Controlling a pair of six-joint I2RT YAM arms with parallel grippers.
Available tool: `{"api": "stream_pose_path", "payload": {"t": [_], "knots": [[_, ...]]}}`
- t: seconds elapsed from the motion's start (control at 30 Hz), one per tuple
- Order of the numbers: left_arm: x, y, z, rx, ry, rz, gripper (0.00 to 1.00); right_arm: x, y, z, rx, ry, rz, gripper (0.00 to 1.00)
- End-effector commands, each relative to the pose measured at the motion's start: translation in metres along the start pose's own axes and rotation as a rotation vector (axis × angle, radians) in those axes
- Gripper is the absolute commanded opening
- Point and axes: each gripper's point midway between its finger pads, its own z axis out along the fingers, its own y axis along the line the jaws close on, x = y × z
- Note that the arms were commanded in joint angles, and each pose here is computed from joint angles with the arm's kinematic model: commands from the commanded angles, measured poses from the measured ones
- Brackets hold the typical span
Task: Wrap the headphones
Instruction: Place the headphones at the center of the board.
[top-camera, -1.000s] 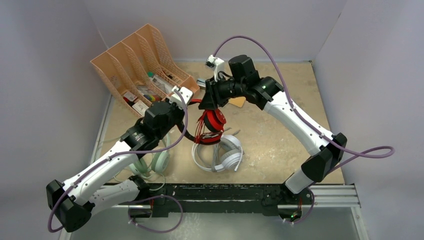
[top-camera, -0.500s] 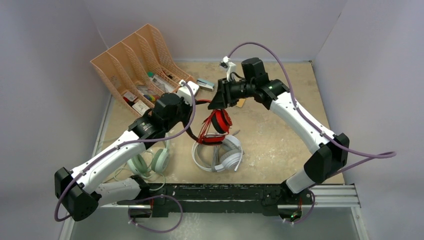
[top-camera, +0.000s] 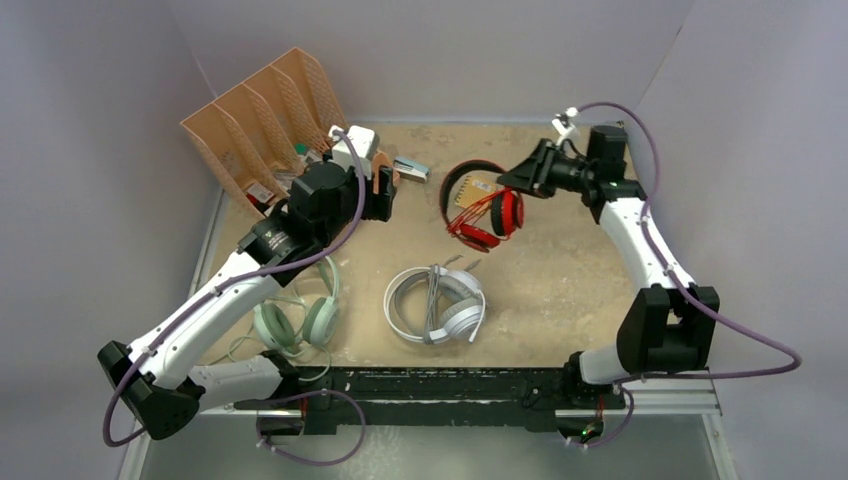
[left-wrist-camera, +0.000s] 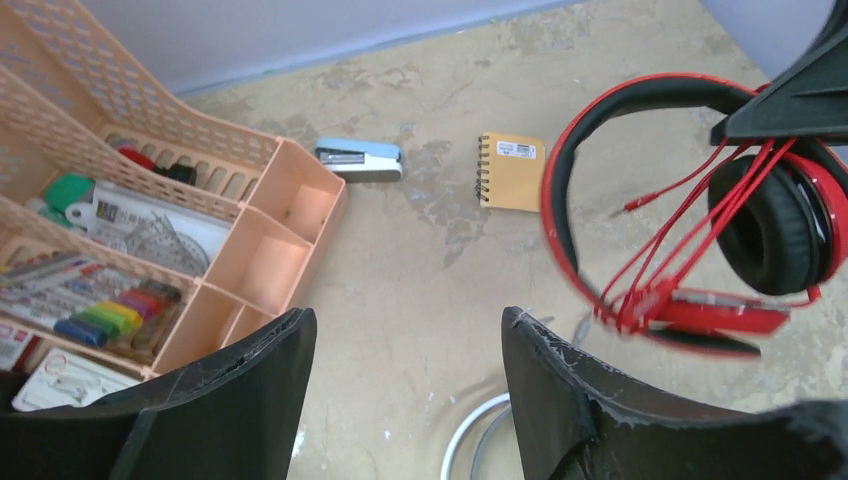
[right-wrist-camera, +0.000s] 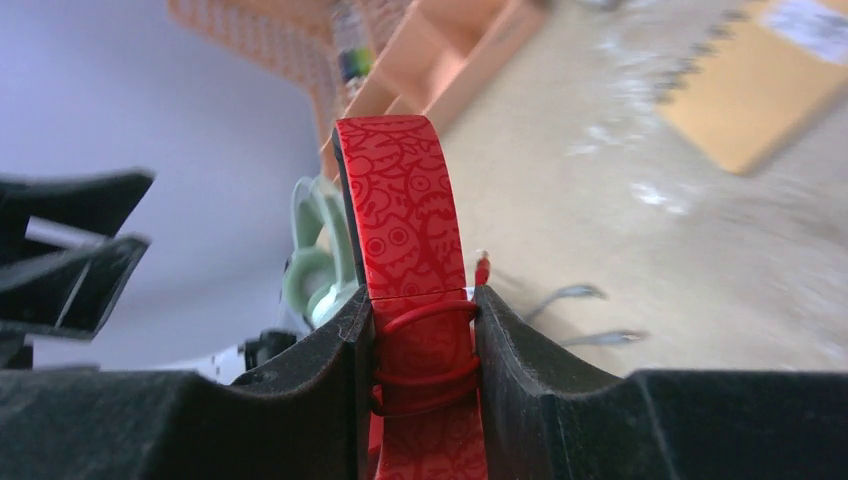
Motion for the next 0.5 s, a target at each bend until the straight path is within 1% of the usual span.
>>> {"api": "stream_pose_path", "payload": {"t": [0.0,0.03,0.23,0.37,0.47], "knots": [[-0.007,0.008,-0.017,-0.024,-0.007,-0.106,0.67,-0.025,-0.051,-0.030,-0.005,-0.118,0.099,0.00],[-0.002,0.006,-0.018,-0.013,0.002,-0.115,0.67,-0.023,-0.068,-0.033,0.005,-0.122,0.138,0.00],[0.023,-0.003,-0.026,0.053,0.025,-0.181,0.65,-0.013,-0.150,-0.039,0.064,-0.157,0.247,0.00],[0.033,-0.011,-0.032,0.110,0.032,-0.228,0.64,-0.002,-0.182,-0.039,0.043,-0.171,0.280,0.00],[0.039,-0.016,-0.036,0.136,0.044,-0.246,0.63,0.005,-0.209,-0.041,0.107,-0.155,0.277,0.00]]}}
